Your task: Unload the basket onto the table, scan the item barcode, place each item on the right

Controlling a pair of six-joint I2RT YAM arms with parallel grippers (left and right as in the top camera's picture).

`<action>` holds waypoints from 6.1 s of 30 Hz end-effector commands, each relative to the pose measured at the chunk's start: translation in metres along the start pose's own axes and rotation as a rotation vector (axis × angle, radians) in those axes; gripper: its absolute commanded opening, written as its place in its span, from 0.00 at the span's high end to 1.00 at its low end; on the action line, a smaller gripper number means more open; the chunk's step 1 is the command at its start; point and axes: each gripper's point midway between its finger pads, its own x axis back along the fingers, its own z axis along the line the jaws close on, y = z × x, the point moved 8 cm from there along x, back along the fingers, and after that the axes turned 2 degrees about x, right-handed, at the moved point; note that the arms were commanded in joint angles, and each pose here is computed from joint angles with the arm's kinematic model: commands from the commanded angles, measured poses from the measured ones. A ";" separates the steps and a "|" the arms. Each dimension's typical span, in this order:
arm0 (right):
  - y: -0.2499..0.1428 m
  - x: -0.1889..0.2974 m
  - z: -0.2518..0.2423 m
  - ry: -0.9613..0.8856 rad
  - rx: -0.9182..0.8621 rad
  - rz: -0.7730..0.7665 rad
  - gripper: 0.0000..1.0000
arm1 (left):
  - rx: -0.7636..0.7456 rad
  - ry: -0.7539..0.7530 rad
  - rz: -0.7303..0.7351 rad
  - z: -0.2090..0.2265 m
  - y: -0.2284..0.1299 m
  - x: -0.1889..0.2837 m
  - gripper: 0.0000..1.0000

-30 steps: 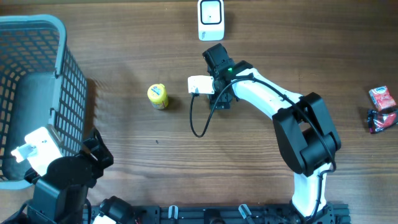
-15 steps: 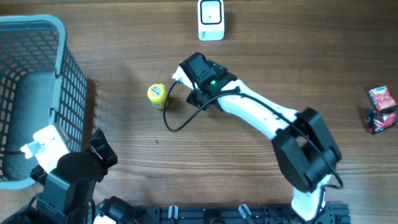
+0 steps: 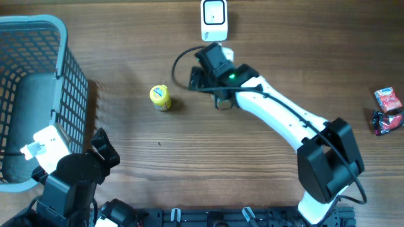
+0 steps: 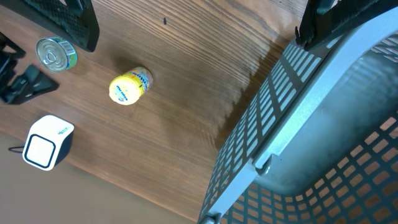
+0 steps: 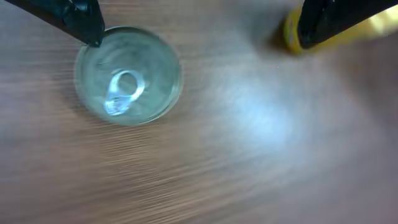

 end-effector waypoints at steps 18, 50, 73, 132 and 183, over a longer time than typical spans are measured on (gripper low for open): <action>-0.016 -0.074 -0.054 -0.139 -0.337 0.254 0.15 | -0.016 0.002 0.007 0.000 -0.002 -0.002 0.00; -0.012 -0.101 -0.115 -0.343 0.026 0.321 0.00 | -0.020 0.003 0.013 0.000 -0.003 -0.002 0.00; -0.040 -0.099 -0.082 -0.149 0.015 0.489 0.31 | -0.028 -0.002 0.047 0.001 -0.007 -0.002 0.00; 0.158 -0.087 0.034 0.035 0.868 -0.603 0.36 | -0.044 0.009 0.074 0.000 -0.015 -0.009 0.00; 0.228 0.007 0.021 -0.156 0.772 -0.996 0.41 | -0.029 0.047 0.044 0.003 -0.013 -0.009 0.00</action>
